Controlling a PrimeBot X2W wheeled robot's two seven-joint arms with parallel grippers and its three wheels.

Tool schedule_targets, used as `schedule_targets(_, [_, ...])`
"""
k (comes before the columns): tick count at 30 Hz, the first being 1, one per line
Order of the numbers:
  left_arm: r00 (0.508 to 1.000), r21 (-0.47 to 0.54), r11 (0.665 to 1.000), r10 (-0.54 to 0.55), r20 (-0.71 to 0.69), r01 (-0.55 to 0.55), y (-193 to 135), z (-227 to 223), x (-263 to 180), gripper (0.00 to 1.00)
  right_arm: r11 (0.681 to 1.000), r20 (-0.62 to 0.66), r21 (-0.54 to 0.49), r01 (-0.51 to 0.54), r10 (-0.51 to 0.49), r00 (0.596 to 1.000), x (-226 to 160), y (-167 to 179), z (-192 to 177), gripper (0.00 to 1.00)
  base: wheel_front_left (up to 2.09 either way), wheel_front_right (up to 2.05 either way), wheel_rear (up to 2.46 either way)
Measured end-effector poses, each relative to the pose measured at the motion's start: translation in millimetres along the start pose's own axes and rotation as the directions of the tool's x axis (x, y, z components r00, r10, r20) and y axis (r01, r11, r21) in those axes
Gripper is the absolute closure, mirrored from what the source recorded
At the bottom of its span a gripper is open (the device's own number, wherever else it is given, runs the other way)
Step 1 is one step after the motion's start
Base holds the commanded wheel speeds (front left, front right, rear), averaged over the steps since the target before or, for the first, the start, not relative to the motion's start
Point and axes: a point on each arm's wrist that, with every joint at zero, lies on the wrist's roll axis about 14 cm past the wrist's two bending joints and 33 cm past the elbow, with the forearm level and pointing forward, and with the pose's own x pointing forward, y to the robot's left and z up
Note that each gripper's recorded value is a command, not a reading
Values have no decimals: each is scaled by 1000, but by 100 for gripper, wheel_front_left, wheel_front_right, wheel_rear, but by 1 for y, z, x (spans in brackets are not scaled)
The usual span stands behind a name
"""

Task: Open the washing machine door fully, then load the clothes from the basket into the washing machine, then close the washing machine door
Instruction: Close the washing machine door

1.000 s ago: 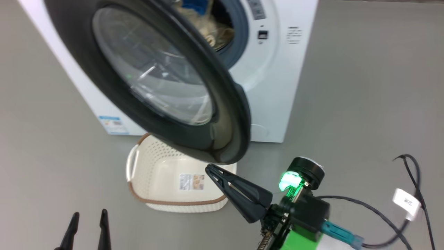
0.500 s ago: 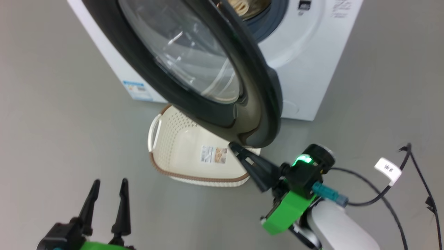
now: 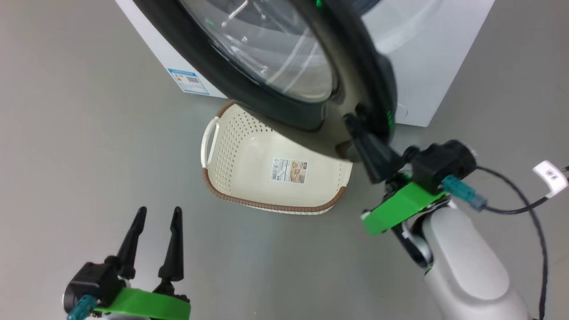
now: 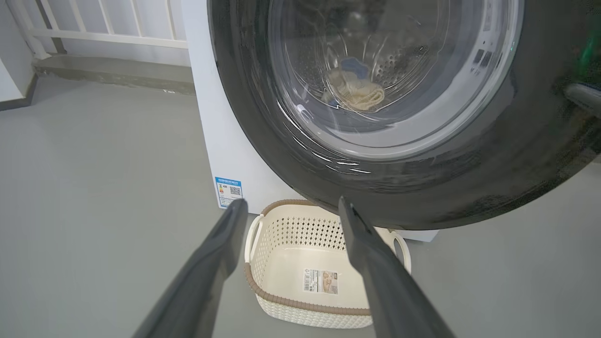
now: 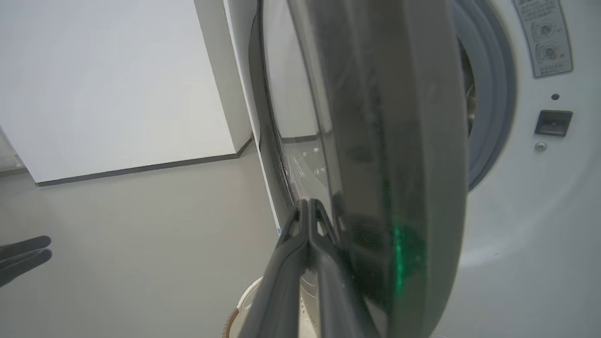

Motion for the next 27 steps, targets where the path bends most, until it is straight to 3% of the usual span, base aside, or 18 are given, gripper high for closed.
schedule_targets(5, [1000,-3,1000,-18,-14,18,-6,-5,7,0,996,37,-11,85,-84,996,9,-33,8,100,0,0,0])
schedule_targets(15, [998,1,999,-53,-31,53,-17,-12,31,0,988,121,-80,129,-119,986,48,-70,27,100,0,0,0])
schedule_targets(27, [992,-13,995,-100,-82,99,-32,-35,62,0,977,204,-55,206,-191,960,88,-125,36,100,0,0,0])
